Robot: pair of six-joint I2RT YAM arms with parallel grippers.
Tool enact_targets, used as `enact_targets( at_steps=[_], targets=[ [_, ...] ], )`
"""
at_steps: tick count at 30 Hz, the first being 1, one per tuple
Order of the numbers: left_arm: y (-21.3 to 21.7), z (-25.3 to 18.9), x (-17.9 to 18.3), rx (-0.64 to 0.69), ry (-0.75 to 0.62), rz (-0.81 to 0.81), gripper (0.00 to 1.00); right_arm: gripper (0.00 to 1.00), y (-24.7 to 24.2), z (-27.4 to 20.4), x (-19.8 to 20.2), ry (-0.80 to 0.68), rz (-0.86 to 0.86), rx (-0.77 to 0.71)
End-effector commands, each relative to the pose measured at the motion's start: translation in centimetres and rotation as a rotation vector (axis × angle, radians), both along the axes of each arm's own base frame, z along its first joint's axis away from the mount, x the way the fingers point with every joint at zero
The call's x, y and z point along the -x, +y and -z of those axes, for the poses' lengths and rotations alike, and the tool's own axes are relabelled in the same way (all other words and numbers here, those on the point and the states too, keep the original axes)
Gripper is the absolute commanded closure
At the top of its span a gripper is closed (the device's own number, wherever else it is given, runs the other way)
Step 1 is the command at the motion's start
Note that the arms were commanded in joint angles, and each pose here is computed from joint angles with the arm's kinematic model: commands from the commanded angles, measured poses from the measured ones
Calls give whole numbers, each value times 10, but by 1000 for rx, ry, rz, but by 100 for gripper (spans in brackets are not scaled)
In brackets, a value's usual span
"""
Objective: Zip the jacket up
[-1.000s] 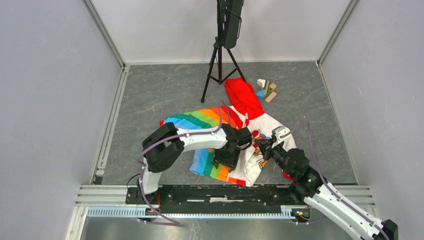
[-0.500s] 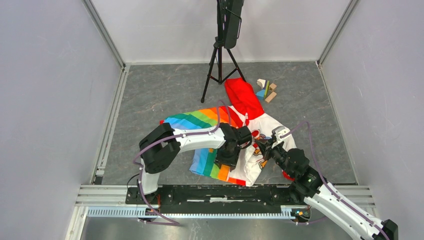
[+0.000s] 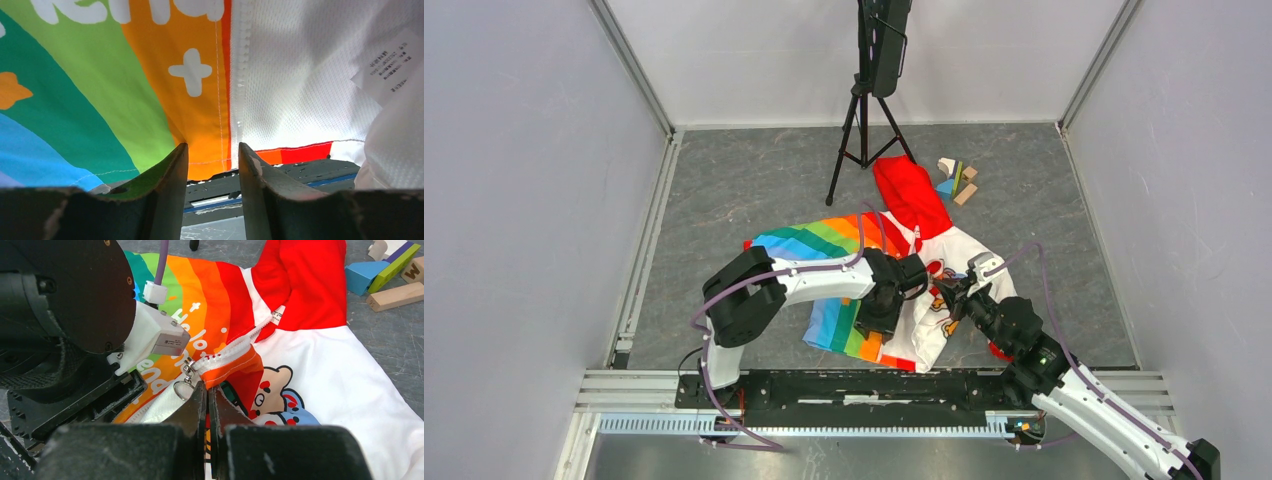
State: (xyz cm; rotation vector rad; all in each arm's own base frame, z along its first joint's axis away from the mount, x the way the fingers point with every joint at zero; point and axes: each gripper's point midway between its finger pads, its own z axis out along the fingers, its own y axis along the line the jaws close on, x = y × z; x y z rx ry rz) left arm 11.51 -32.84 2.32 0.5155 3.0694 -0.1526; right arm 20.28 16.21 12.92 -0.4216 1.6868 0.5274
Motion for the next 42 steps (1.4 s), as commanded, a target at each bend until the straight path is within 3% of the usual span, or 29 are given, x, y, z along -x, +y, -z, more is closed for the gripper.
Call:
enact_targets(
  at_steps=[1, 12, 24, 29, 42],
  targets=[
    [-1, 5, 1, -1, 0, -10, 50, 100, 2, -5, 0, -14, -7, -26],
    [-5, 10, 5, 21, 22, -17, 43, 100, 3, -4, 0, -11, -8, -22],
    [4, 17, 4, -11, 10, -12, 53, 100, 3, -5, 0, -9, -8, -23],
    [2, 16, 4, -6, 8, -21, 42, 100, 2, -4, 0, -7, -5, -21],
    [9, 22, -6, -80, -73, -60, 45, 100, 3, -4, 0, -7, -7, -23]
  ],
)
